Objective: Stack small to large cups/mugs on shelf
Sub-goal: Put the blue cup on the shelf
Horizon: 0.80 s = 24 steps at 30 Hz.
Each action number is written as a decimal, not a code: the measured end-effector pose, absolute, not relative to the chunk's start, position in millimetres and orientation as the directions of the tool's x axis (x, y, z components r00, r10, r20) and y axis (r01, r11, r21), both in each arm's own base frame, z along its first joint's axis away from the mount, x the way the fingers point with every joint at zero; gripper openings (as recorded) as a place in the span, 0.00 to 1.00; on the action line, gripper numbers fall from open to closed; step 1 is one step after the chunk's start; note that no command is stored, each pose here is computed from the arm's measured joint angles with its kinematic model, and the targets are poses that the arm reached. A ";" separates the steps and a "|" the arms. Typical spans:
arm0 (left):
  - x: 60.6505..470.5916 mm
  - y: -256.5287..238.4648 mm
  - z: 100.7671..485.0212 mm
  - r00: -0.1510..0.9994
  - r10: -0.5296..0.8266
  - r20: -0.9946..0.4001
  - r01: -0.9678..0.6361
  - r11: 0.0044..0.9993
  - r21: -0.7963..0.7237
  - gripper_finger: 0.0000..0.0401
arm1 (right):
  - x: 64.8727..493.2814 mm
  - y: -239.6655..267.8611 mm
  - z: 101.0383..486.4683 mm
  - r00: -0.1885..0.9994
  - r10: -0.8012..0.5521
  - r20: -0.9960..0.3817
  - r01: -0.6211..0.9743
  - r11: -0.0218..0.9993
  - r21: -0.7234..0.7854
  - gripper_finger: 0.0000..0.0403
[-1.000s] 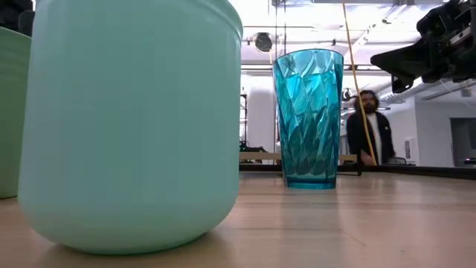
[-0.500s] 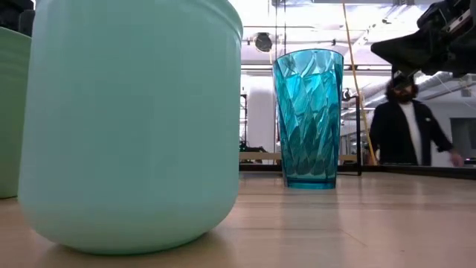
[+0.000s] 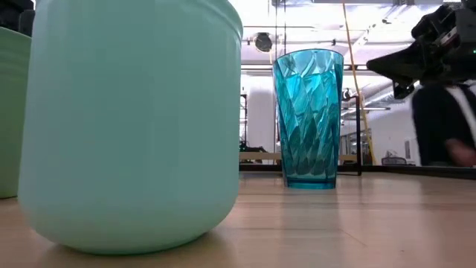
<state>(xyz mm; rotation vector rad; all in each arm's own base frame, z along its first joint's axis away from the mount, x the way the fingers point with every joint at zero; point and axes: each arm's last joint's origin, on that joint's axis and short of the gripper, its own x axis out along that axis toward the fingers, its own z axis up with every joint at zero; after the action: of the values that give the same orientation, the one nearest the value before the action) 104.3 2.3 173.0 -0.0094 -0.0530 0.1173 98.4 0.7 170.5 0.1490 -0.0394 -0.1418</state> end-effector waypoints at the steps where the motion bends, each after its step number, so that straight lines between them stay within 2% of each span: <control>1: 104.3 2.3 173.0 0.992 0.117 0.052 -0.117 0.993 -0.012 0.02 | 98.9 0.3 170.2 0.987 -0.157 0.023 0.151 0.977 0.150 0.00; 4: 104.3 2.3 173.0 0.992 0.117 0.052 -0.117 0.993 -0.014 0.05 | 99.9 -2.3 171.6 0.968 -0.248 0.034 0.237 0.950 0.203 0.00; 14: 103.9 2.3 177.5 0.988 0.118 0.098 -0.116 0.993 -0.020 0.08 | 100.3 -1.4 177.2 0.971 -0.221 0.088 0.194 0.951 0.240 0.01; 18: 103.7 2.6 179.3 0.985 0.127 0.116 -0.125 0.992 -0.021 0.08 | 100.8 -1.8 176.9 0.970 -0.227 0.084 0.199 0.945 0.261 0.09; 24: 103.5 3.1 180.4 0.981 0.145 0.127 -0.144 0.989 -0.023 0.08 | 100.9 -3.1 178.2 0.958 -0.272 0.095 0.254 0.952 0.168 0.27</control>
<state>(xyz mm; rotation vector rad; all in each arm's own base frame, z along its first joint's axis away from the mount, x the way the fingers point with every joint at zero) 103.5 3.1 180.4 -0.0141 -0.1293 0.1453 100.9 -3.1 178.2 0.1555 -0.1174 -0.2678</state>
